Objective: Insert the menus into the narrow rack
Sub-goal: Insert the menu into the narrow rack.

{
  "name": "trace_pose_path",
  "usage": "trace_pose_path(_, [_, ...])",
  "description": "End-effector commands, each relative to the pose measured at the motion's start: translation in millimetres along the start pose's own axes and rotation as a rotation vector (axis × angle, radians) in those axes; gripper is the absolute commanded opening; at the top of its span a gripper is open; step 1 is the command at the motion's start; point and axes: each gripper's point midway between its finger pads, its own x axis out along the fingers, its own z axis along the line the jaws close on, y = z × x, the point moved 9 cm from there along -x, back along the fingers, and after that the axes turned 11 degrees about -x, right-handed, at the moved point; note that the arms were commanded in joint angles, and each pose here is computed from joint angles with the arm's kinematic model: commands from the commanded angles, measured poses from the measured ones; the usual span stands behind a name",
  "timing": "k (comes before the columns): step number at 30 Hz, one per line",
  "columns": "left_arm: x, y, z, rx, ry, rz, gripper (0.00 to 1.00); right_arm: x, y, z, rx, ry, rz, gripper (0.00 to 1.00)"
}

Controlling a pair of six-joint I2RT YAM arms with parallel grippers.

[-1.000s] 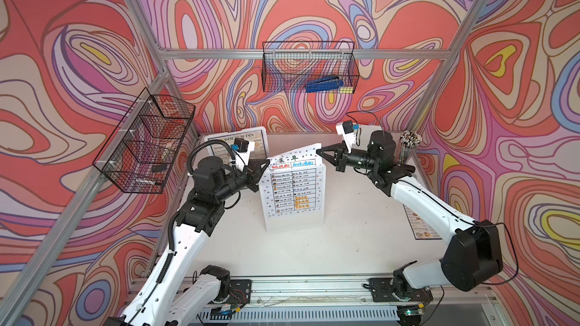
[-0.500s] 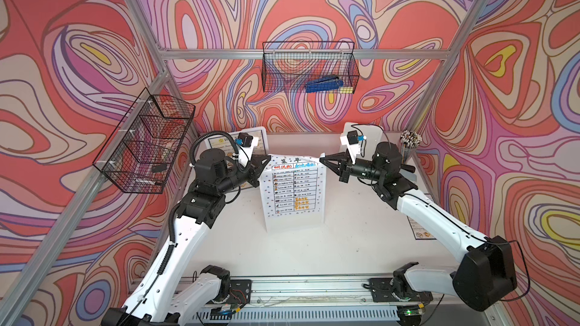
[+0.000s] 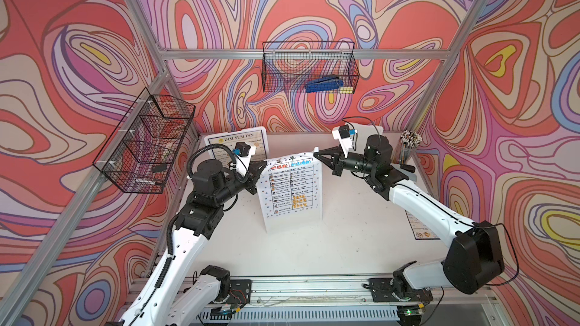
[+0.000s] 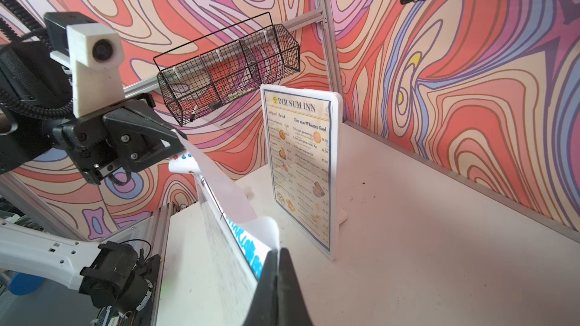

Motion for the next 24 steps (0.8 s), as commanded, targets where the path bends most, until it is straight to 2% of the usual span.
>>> trace_pose_path(1, [4,1,5,-0.015,-0.036,0.021,0.00,-2,-9,6,-0.017,-0.015,-0.003,0.00])
trace_pose_path(5, [6,0,6,-0.033,-0.024,0.016,0.00,-1,-27,7,-0.027,-0.043,-0.029,0.00])
trace_pose_path(13, [7,1,5,-0.047,-0.016,0.011,0.00,-1,-40,0,-0.016,-0.067,-0.053,0.00])
trace_pose_path(16, [5,2,6,-0.046,-0.031,0.006,0.00,6,-27,-6,0.023,-0.093,-0.026,0.00])
trace_pose_path(24, [8,6,12,-0.050,-0.077,0.029,0.00,5,10,-8,0.055,-0.043,0.023,0.00])
